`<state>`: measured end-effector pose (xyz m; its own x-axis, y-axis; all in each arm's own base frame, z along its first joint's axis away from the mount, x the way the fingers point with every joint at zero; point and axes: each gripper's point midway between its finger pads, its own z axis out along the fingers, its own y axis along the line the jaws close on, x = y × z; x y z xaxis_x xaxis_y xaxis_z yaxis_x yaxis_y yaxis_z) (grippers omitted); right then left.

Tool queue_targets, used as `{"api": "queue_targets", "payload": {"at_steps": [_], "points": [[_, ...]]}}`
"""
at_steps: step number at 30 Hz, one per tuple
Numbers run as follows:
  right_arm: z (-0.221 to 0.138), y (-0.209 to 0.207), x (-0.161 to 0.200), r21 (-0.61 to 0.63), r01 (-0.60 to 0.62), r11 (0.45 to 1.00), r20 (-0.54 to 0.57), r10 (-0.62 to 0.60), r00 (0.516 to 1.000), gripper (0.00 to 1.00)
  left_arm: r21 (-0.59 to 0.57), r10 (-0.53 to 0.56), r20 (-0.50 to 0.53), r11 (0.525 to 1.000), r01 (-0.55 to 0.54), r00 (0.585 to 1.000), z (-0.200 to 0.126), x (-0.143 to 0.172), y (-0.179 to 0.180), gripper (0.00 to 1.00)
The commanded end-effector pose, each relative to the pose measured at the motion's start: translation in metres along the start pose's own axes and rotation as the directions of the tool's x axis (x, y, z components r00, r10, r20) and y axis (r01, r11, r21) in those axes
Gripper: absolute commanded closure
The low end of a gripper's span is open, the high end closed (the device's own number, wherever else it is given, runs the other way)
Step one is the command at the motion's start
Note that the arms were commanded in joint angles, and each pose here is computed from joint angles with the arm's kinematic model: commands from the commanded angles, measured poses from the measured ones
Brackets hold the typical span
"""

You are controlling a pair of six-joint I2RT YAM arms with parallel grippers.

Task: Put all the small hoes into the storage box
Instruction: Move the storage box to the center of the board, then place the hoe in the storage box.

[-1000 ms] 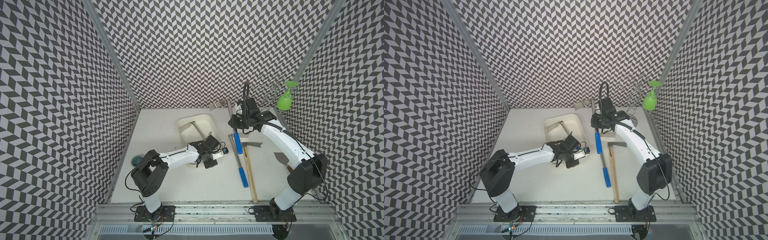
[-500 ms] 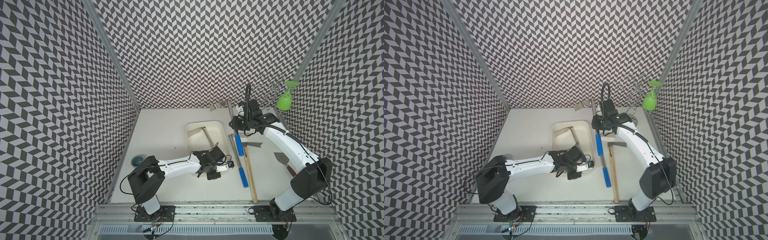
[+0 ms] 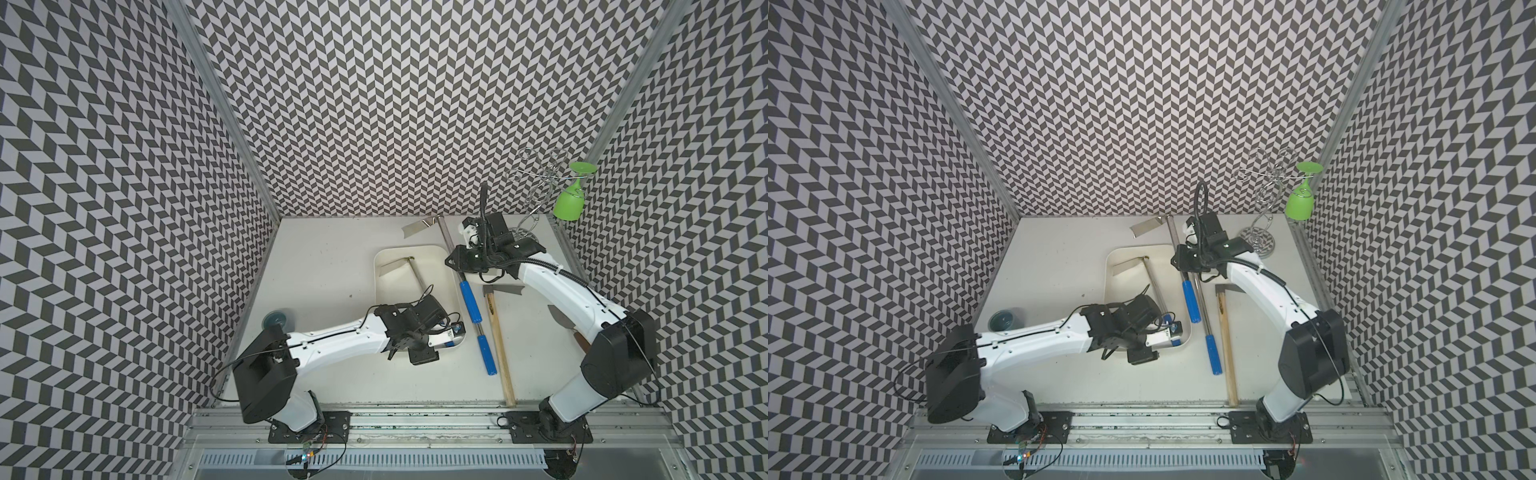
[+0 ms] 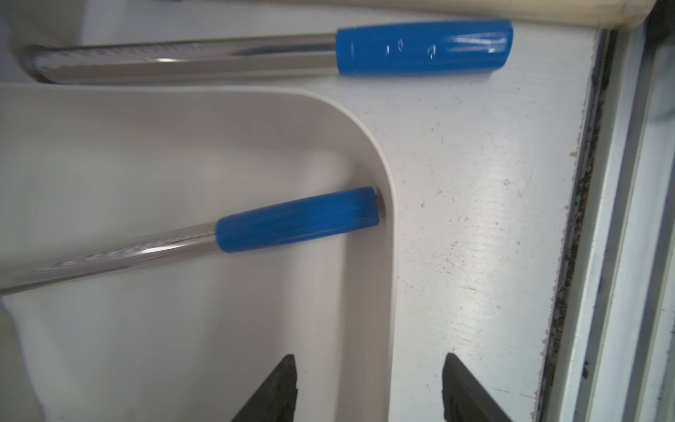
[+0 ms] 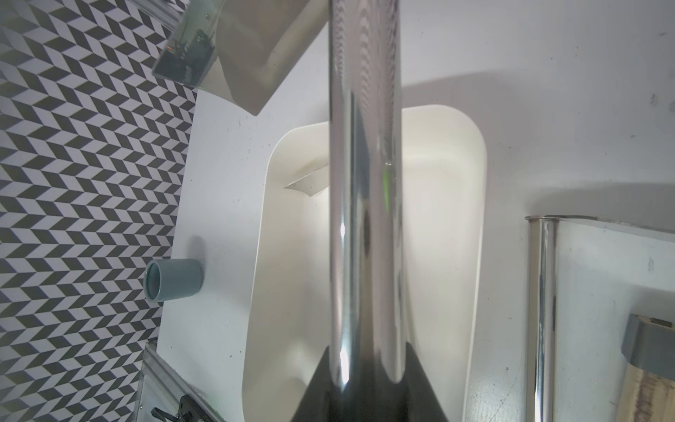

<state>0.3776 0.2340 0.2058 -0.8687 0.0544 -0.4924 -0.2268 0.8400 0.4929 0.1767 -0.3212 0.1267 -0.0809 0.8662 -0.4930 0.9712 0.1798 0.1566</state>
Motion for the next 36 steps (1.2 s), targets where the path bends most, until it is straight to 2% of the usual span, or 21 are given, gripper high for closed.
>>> {"api": "queue_targets", "payload": {"at_steps": [1,3,6,9,11,14,17,20,22,36], "points": [[-0.001,0.029,-0.026,-0.110,0.074,0.991,0.118,-0.061,0.991,1.00,-0.097,-0.084,0.127,0.991,0.096,0.988,-0.048,-0.022,0.022,0.34],[0.008,0.032,-0.020,-0.112,0.089,0.990,0.107,-0.077,0.991,1.00,-0.152,-0.147,0.220,0.971,0.183,0.964,-0.077,-0.028,0.041,0.34],[0.025,0.037,-0.008,-0.123,0.105,0.987,0.080,-0.096,0.992,1.00,-0.203,-0.255,0.396,0.913,0.355,0.882,-0.120,-0.030,0.080,0.31],[0.040,0.037,0.000,-0.120,0.126,0.985,0.063,-0.119,0.991,1.00,-0.243,-0.323,0.540,0.824,0.512,0.777,-0.157,-0.023,0.122,0.30],[0.047,0.036,0.003,-0.116,0.151,0.982,0.054,-0.146,0.988,1.00,-0.229,-0.369,0.624,0.757,0.612,0.689,-0.179,-0.014,0.147,0.31],[0.057,0.034,0.009,-0.116,0.191,0.975,0.042,-0.187,0.981,1.00,-0.195,-0.417,0.701,0.668,0.719,0.578,-0.201,0.003,0.174,0.32],[0.065,0.033,0.017,-0.126,0.209,0.970,0.025,-0.208,0.978,1.00,-0.169,-0.445,0.743,0.598,0.784,0.499,-0.213,0.016,0.190,0.33],[0.074,0.036,0.025,-0.146,0.219,0.965,0.008,-0.220,0.975,1.00,-0.148,-0.461,0.757,0.569,0.809,0.463,-0.216,0.025,0.198,0.34],[0.078,0.037,0.029,-0.152,0.220,0.964,-0.002,-0.223,0.975,1.00,-0.139,-0.473,0.755,0.561,0.816,0.454,-0.215,0.029,0.201,0.34],[0.103,0.034,0.031,-0.165,0.224,0.961,-0.030,-0.232,0.972,1.00,-0.136,-0.497,0.743,0.543,0.828,0.448,-0.208,0.042,0.201,0.34]]}}
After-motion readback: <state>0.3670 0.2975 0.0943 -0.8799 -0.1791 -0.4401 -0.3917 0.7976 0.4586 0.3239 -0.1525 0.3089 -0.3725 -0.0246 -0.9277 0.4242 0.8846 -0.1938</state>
